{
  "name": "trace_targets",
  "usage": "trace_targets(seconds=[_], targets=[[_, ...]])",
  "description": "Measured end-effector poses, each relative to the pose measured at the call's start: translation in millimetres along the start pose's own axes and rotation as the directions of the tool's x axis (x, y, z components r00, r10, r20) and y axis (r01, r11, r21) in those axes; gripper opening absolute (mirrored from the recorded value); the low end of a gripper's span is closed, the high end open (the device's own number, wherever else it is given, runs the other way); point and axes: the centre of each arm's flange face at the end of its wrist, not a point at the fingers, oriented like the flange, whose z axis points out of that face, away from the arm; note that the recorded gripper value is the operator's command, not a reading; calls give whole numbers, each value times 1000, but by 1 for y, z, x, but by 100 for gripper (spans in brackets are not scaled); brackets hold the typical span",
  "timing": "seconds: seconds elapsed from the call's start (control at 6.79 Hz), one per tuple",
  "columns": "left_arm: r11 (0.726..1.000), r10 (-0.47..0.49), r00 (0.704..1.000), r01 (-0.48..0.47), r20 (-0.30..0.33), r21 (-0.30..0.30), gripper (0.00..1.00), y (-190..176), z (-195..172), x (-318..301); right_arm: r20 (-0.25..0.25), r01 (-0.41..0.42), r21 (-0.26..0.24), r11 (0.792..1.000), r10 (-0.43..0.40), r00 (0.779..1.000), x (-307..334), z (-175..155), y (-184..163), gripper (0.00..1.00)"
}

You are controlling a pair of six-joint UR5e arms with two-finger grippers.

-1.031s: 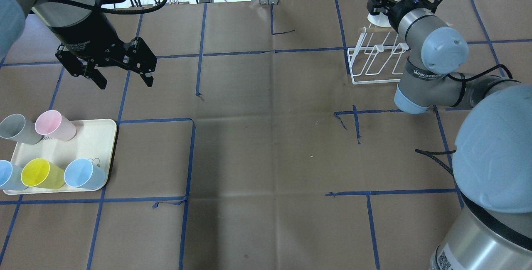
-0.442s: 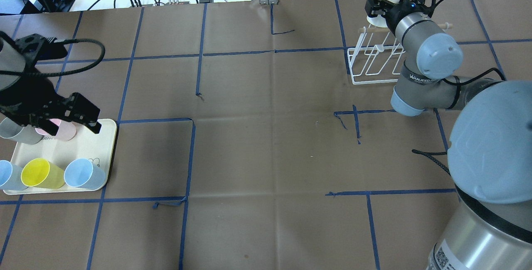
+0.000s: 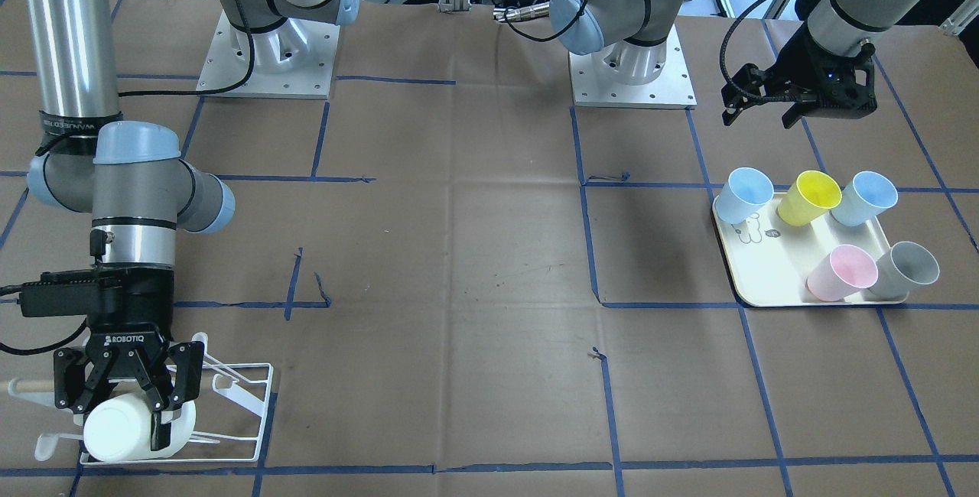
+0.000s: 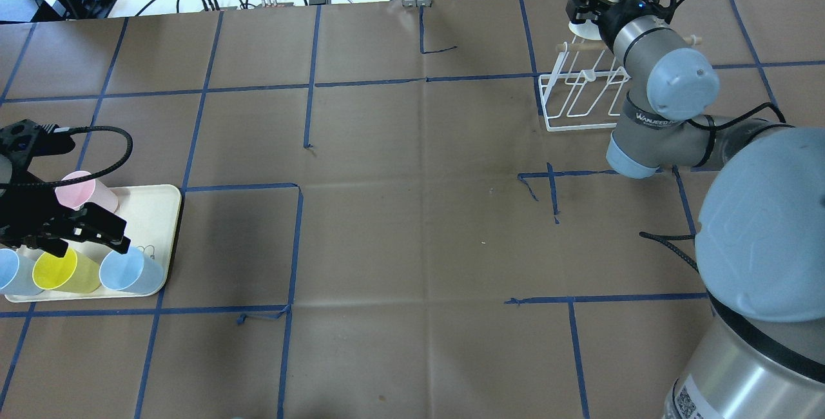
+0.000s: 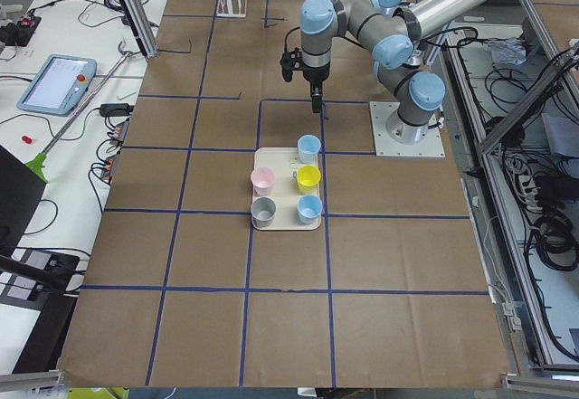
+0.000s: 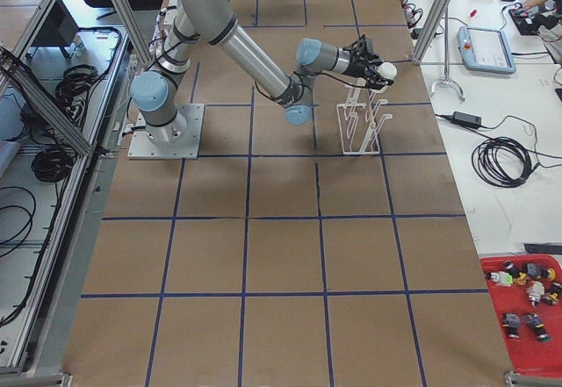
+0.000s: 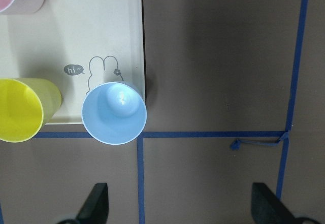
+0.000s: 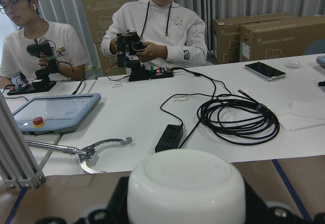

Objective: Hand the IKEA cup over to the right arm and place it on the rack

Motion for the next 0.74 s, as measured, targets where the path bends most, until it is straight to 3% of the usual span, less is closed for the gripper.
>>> trace_targets(seconds=[0.29, 0.74], targets=[[1000, -5, 1000, 5, 3, -10, 98, -7, 22, -10, 1, 1, 2, 1000, -1, 1000, 0, 2, 0, 12], [1000, -11, 999, 11, 46, 20, 97, -21, 88, -20, 4, 1, 4, 1000, -1, 1000, 0, 9, 1, 12]])
